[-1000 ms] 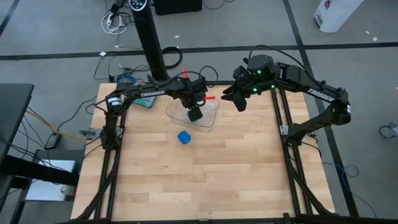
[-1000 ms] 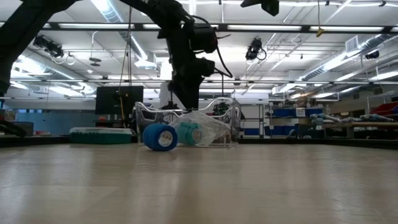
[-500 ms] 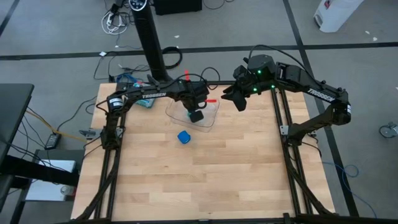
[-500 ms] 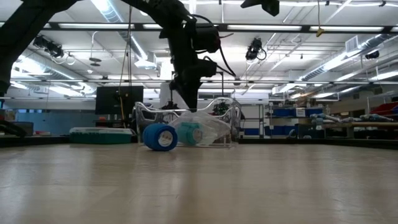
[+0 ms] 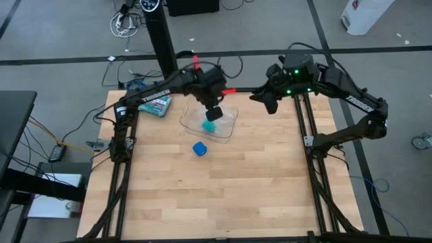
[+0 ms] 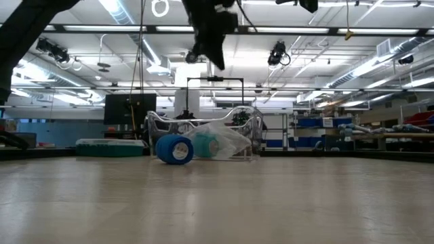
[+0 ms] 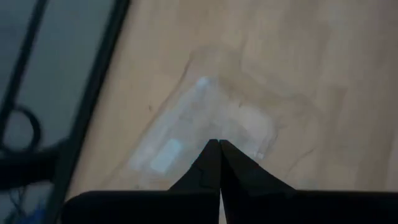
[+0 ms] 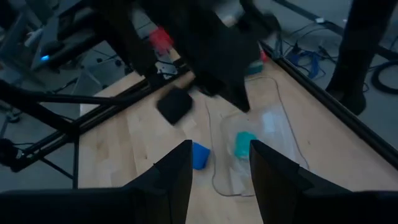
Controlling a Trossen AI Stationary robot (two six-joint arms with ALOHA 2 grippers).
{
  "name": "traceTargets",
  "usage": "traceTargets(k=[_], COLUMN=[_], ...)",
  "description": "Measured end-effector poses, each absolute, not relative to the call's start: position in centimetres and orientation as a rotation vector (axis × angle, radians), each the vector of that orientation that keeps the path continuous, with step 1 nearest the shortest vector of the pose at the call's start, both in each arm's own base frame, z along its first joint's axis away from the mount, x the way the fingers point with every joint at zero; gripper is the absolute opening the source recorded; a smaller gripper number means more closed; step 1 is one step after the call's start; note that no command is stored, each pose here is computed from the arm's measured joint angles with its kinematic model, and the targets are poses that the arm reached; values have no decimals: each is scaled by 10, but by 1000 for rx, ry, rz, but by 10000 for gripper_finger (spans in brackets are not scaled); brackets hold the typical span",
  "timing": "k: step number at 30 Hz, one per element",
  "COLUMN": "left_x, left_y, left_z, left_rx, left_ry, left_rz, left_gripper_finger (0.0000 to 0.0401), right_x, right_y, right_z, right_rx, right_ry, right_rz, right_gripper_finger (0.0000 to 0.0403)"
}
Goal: Roll bandage
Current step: Open the transparent zip bag
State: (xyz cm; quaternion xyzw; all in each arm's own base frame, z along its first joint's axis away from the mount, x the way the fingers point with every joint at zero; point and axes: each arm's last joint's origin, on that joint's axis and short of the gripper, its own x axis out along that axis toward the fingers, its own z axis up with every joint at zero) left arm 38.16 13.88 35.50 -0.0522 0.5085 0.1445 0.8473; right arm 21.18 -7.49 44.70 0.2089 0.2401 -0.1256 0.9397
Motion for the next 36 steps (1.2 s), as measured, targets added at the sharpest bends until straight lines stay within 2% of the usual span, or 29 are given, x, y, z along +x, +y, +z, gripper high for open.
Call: traceTargets(k=[4, 9, 12, 19, 24, 31, 34, 36], left_x=[380, 388, 393, 387, 383, 388, 390, 391], left_y=[136, 136, 137, 140, 141, 144, 143, 141], left_z=[370, 338, 310, 250, 223, 220, 220, 221], left_rx=[-156, -231, -268, -410, -438, -408, -378, -354], left_ry=[1014, 1088, 1129, 1222, 1246, 1164, 1160, 1157], left_rz=[234, 247, 264, 338, 381, 450, 448, 436], left_gripper_finger=[2, 21, 49, 143, 172, 160, 124, 80], right_x=[208, 212, 213, 212, 212, 212, 212, 213], right_y=[-76, -74, -72, -71, -72, -72, -72, -72], right_z=[448, 446, 446, 446, 446, 446, 446, 446], right_rx=[421, 417, 417, 429, 429, 430, 429, 428], right_ry=[489, 501, 503, 502, 505, 507, 507, 507], right_rz=[-264, -252, -244, -244, -245, -245, -250, -252], right_gripper_finger=[150, 150, 150, 150, 150, 150, 150, 150])
